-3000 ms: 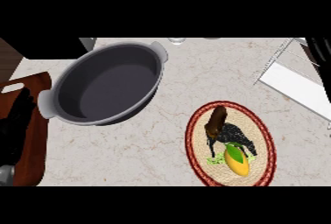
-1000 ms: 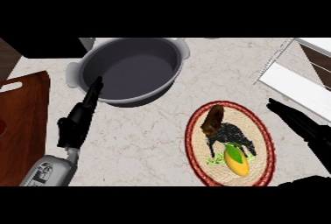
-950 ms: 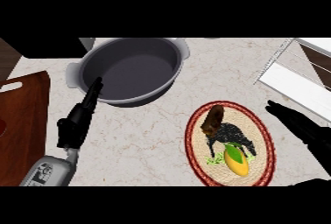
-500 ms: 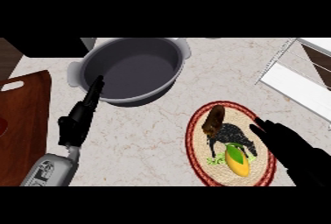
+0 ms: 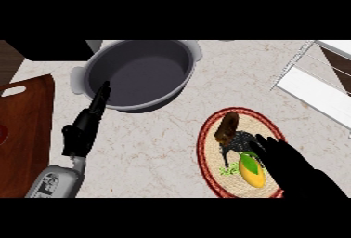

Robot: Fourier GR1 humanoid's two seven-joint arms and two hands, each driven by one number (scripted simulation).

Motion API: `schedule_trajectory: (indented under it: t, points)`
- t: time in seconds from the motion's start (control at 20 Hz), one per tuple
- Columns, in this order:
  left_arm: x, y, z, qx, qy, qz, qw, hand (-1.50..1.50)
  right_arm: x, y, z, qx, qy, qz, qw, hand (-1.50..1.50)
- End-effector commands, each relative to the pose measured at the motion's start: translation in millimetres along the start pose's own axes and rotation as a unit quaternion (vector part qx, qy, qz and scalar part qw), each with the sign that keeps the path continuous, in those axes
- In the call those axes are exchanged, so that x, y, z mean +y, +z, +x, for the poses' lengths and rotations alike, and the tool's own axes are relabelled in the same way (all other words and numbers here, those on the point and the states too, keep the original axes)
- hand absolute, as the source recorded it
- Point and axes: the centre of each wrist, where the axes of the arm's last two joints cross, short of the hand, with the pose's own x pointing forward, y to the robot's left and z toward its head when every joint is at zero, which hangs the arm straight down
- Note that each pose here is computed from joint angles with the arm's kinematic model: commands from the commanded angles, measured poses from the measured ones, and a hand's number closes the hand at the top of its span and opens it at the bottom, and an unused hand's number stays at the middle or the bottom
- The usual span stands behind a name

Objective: Pick the lemon from the placemat and place it in the tiered shelf

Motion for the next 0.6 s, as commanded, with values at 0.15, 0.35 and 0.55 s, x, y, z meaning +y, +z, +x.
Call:
schedule_trajectory:
  t: [0.15,0.35,0.55]
  points:
    - [5.3,-14.4,-6.2,0.011,0.009,-0.005,0.9999,0.00,1.7,15.5,16.6,0.010,0.010,-0.015,1.000,-1.50]
    - [-8.6,-7.8,-1.4,0.012,0.006,-0.005,0.9999,0.00,10.3,3.1,7.9,0.014,0.007,-0.010,1.000,-1.50]
    - [-6.6,-7.1,1.5,0.013,0.006,-0.006,0.9999,0.00,14.7,1.2,16.5,0.023,0.011,-0.015,1.000,-1.50]
